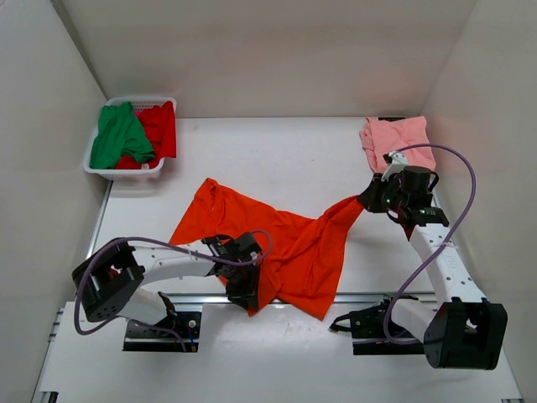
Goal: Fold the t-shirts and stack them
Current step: Flatten out the tshirt
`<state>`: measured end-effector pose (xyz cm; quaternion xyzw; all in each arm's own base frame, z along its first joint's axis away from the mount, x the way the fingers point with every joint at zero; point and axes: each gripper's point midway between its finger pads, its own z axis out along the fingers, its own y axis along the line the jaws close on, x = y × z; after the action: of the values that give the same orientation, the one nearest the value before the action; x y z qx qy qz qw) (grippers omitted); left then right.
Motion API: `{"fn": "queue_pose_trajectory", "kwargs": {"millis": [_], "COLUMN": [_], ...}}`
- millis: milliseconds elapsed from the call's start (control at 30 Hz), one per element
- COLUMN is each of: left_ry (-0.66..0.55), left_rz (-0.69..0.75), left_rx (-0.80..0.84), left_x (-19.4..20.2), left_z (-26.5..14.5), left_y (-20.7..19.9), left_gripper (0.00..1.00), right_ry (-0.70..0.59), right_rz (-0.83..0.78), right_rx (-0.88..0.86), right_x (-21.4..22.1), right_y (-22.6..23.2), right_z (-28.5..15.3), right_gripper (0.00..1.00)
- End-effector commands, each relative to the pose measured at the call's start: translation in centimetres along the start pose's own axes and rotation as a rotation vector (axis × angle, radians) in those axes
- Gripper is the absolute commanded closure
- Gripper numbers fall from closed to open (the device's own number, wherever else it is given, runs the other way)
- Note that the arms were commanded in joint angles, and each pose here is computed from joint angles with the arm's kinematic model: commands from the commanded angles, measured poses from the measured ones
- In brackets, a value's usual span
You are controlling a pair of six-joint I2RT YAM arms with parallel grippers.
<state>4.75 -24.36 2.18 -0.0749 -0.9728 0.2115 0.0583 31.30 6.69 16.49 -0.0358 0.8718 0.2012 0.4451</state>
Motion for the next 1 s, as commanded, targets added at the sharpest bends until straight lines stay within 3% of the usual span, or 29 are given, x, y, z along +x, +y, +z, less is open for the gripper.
{"fn": "queue_pose_trajectory", "kwargs": {"millis": [0, 33, 67, 100, 233, 333, 433, 467, 500, 533, 633, 800, 967], "left_ry": [-0.014, -0.003, -0.001, 0.004, -0.01, -0.147, -0.468, -0.533, -0.686, -0.8, -1.044, -1.303, -1.617], "left_rz": [0.059, 0.052, 0.054, 0.053, 0.046, 0.069, 0.099, 0.035, 0.026, 0.047, 0.026, 0.04, 0.057], "left_rx": [-0.066, -0.079, -0.08, -0.075, -0.069, -0.067, 0.028, 0.021, 0.046, 0.071, 0.088, 0.199, 0.301], "left_x": [-0.4, -0.2, -0.2, -0.1, -0.6, -4.7, -13.0, -14.7, -18.0, -19.2, -21.9, -21.5, -16.5], "left_z": [0.8, 0.9, 1.0, 1.1, 0.4, -3.8, -15.4, -18.7, -24.3, -29.5, -39.9, -49.5, -57.0], "left_y": [1.1, 1.5, 1.5, 1.5, 1.2, -0.1, -3.7, -2.5, -2.9, -4.0, -4.2, -6.3, -8.0], "left_gripper": [0.63, 0.72, 0.94, 1.0, 1.0, 1.0, 1.0, 1.0, 1.0, 1.0, 1.0, 1.0, 1.0], "right_ry": [-0.066, -0.067, -0.073, -0.061, -0.058, -0.072, -0.103, -0.139, -0.144, -0.188, -0.306, -0.495, -0.645], "right_rz": [-0.029, -0.024, -0.031, -0.029, -0.028, -0.032, -0.067, -0.084, -0.086, -0.1, -0.135, -0.222, -0.308], "right_rx": [-0.027, -0.027, -0.028, -0.038, -0.039, -0.037, -0.038, -0.041, -0.051, -0.052, -0.082, -0.115, -0.117], "right_x": [-1.7, -1.7, -1.9, -1.5, -1.3, -2.2, -4.6, -6.6, -7.1, -9.5, -15.0, -22.1, -25.2], "right_y": [0.3, 0.3, 0.2, 0.5, 0.4, 0.5, 0.8, 1.4, 1.6, 2.0, 3.8, 7.2, 9.8], "right_z": [-0.4, -0.4, -0.3, -0.2, 0.0, -0.2, -0.6, -1.1, -1.1, -1.9, -4.0, -9.4, -15.6], "right_gripper": [1.0, 0.99, 1.0, 1.0, 1.0, 1.0, 1.0, 1.0, 1.0, 1.0, 1.0, 1.0, 1.0]}}
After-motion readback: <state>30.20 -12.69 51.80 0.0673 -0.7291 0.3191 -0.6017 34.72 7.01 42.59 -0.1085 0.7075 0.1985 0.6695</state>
